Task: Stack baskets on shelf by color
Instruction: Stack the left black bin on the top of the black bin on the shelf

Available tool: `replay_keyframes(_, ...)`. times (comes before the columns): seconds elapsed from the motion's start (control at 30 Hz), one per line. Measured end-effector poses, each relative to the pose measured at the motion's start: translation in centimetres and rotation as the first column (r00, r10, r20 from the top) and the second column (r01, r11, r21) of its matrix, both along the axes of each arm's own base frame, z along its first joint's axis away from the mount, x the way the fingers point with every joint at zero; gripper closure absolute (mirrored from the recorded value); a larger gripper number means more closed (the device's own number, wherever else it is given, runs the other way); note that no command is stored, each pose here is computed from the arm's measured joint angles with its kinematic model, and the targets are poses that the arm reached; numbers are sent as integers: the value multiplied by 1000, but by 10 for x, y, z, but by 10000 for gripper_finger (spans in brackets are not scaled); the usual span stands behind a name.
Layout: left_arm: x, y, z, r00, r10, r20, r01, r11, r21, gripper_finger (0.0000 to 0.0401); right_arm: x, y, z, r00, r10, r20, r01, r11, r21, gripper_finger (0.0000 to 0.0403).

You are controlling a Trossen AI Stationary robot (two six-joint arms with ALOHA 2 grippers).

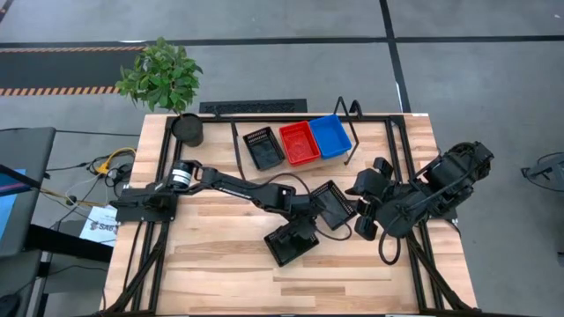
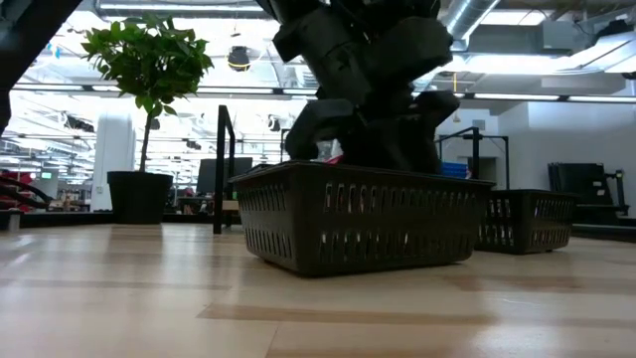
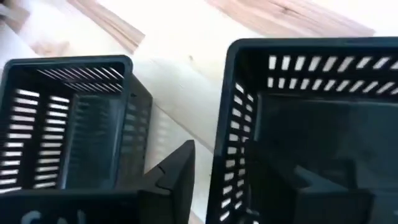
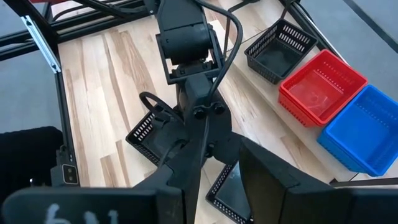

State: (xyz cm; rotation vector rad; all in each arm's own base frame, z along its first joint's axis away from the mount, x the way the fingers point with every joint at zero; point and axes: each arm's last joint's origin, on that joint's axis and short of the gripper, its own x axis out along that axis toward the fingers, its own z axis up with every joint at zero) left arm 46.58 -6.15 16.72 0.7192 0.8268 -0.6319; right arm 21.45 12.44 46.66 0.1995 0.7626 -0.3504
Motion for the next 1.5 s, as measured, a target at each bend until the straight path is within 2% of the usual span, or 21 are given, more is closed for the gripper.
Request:
replay_keyframes(0.3,-2,1,-8,998,-5,-57,6,1000,10,388,0,0,0,1000,-2,1,2,1000,2,269)
replay_keyframes(0.47,-5,3,-6,994,64,-86,-60,997,48,396,0,0,0,1000,-1,1,1,1000,2,269)
replay_keyframes(0.6,-13,6,17,964,161,-211,-166,986,-7,400,0,0,0,1000,-1,0,1,1000,2,269)
replay_keyframes(0.77,-34,26,73,906,334,-260,-351,936,-23,400,0,0,0,1000,-6,3,6,1000,5,269)
replay_keyframes(0.83,-46,43,98,867,439,-235,-455,890,-17,400,0,0,0,1000,-11,6,11,1000,7,269)
replay_keyframes(0.9,-60,65,124,807,557,-195,-572,820,-26,400,0,0,0,1000,-21,13,21,1000,0,269)
replay_keyframes(1.03,-97,112,175,640,762,-98,-768,632,-103,400,0,-1,0,1000,-25,18,26,1000,-11,269)
replay_keyframes(1.1,-115,135,195,540,841,-26,-837,534,-119,400,1,-2,1,999,-35,25,35,999,-24,269)
replay_keyframes(1.17,-133,157,210,456,889,43,-882,458,-114,401,1,-2,1,999,-37,27,38,999,-27,269)
replay_keyframes(1.27,-155,194,220,365,928,75,-921,372,-120,401,1,-2,1,999,-36,27,37,999,-31,269)
replay_keyframes(1.4,-180,244,218,304,952,-28,-931,291,-219,401,1,-2,1,999,-36,27,37,999,-31,269)
replay_keyframes(1.5,-190,269,209,227,971,-68,-955,208,-211,401,1,-2,1,999,-36,27,37,999,-31,269)
